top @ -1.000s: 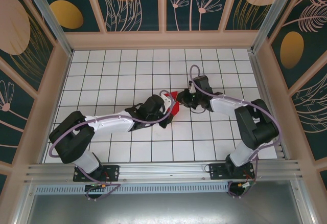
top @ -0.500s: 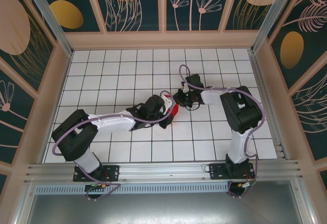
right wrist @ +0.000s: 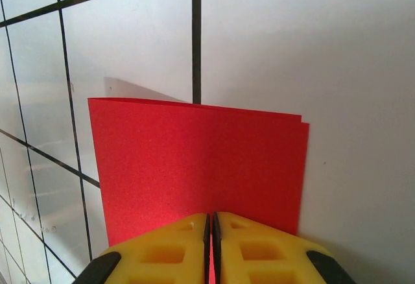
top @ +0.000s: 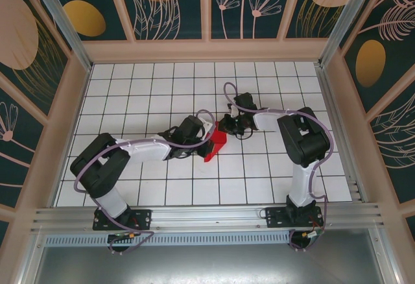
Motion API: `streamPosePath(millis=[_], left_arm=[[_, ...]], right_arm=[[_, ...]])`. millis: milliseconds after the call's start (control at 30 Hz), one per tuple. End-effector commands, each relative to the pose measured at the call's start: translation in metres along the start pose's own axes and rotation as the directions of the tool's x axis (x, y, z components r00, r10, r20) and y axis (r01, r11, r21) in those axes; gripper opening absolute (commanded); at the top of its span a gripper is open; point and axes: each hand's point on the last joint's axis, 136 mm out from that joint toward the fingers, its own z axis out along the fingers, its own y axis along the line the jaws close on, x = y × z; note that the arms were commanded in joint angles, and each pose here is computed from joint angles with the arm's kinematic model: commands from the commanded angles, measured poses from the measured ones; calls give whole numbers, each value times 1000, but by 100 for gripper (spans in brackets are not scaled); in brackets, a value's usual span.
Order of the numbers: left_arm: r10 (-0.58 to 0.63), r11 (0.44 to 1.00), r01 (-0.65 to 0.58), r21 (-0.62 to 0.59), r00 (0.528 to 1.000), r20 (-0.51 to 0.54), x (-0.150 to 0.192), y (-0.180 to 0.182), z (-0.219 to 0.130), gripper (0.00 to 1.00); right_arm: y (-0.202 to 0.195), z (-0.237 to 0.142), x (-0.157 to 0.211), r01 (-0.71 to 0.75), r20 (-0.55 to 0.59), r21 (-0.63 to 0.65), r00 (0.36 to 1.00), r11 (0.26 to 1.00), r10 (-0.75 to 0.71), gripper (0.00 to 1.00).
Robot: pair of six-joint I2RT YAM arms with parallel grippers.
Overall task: Fold a paper plane with a square sheet of paper (pick it up from the middle)
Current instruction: Third fold the triangle at the center of the table.
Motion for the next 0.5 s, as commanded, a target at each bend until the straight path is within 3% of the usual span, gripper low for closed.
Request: streamPosePath(millis=[0, 467], left_arm=[[-22, 1000, 22, -20, 1000, -9, -5, 7, 8, 0], [-32, 990, 30, -135, 999, -14, -5, 31, 13, 0]], right_arm=[[-16, 11, 13, -2, -52, 61, 999, 998, 6, 14], [-17, 15, 18, -5, -70, 72, 998, 997, 10, 15]])
